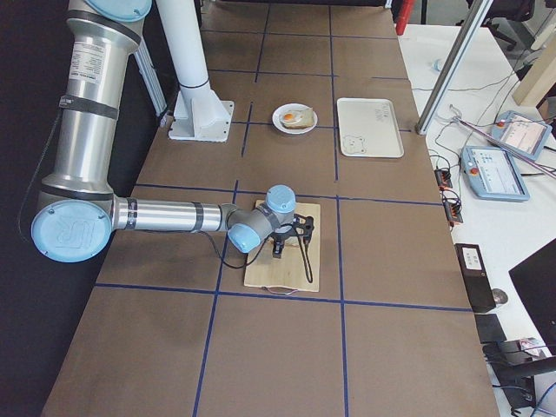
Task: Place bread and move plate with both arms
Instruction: 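Lower the right gripper onto the bread slice on the wooden board and grasp it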
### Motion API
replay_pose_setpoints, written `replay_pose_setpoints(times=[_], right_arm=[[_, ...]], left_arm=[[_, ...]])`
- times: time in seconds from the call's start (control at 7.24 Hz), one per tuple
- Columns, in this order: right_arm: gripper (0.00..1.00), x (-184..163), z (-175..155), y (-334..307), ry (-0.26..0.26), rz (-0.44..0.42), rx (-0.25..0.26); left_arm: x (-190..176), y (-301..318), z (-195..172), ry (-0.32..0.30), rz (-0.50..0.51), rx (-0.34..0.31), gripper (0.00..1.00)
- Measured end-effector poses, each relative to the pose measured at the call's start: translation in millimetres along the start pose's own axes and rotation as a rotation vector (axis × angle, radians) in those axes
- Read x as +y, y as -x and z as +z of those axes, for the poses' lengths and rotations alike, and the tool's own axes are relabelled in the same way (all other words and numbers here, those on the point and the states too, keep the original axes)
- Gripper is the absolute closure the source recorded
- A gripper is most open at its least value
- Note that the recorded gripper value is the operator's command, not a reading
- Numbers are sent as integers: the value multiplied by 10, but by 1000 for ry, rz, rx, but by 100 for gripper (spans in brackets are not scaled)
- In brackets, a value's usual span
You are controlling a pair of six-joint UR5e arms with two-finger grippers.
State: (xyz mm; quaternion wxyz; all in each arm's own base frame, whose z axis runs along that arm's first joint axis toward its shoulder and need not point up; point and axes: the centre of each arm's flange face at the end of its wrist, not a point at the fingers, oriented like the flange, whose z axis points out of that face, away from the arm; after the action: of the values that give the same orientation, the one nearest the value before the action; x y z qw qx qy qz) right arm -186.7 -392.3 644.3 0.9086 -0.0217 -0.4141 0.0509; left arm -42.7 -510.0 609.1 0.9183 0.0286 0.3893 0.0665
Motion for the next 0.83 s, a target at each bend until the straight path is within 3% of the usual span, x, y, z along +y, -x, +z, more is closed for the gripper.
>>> replay_pose_setpoints(times=[0.41, 0.83], right_arm=[[76, -5, -33, 50, -4, -8, -9], [93, -7, -86, 92, -13, -14, -16]], left_arm=[[-7, -2, -2, 0, 0, 1, 0], [-19, -20, -21, -2, 2, 0, 0]])
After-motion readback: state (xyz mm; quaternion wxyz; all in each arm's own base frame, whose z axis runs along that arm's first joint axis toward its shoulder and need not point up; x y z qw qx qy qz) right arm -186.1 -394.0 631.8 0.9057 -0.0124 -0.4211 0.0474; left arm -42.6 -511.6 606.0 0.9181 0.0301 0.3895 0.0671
